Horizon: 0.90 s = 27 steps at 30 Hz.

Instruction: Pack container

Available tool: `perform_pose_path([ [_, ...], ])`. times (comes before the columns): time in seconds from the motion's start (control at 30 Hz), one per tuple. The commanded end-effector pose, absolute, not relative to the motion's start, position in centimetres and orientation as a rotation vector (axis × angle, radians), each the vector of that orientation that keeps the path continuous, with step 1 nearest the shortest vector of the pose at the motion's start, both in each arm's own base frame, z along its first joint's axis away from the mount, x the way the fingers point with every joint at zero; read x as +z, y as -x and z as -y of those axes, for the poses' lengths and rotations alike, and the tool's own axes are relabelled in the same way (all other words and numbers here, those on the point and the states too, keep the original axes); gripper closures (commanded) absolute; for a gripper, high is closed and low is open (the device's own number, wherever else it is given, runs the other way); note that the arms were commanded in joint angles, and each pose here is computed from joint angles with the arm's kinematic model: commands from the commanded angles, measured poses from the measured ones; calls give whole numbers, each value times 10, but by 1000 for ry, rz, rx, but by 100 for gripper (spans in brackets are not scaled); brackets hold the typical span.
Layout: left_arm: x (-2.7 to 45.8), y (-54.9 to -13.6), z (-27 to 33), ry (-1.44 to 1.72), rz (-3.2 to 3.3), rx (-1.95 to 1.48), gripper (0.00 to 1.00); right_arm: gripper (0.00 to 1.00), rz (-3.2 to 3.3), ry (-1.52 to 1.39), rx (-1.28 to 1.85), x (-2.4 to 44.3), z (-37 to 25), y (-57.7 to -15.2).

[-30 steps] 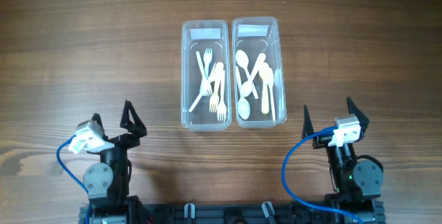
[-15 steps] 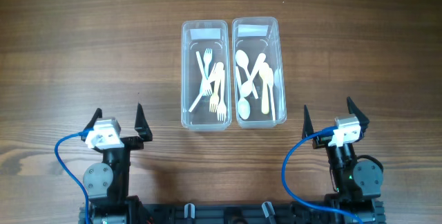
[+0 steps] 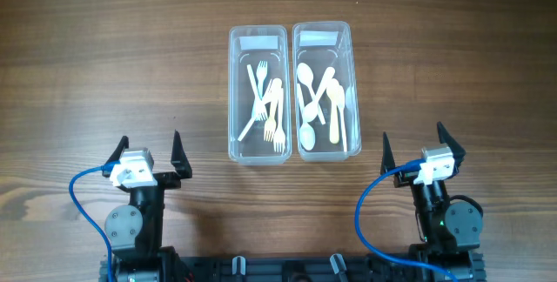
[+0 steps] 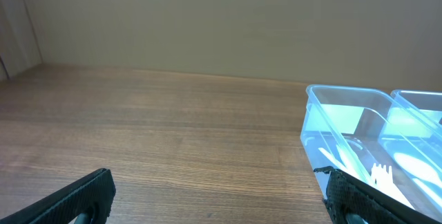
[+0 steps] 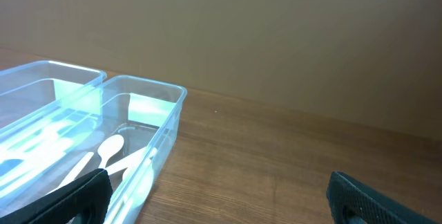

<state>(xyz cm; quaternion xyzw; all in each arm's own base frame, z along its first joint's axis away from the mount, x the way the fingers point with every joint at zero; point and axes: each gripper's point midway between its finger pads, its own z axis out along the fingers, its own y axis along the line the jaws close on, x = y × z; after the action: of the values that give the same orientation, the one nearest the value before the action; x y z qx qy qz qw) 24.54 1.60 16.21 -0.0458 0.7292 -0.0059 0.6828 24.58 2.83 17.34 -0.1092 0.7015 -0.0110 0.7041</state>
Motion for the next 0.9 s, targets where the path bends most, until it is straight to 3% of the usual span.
perform_pose_path([
  [0.0, 158, -246, -11, 67, -1637, -18, 0, 0, -1542, 260, -24, 176, -30, -245],
  [0.87, 158, -246, -11, 67, -1639, -18, 0, 0, -1554, 262, -23, 174, -30, -246],
])
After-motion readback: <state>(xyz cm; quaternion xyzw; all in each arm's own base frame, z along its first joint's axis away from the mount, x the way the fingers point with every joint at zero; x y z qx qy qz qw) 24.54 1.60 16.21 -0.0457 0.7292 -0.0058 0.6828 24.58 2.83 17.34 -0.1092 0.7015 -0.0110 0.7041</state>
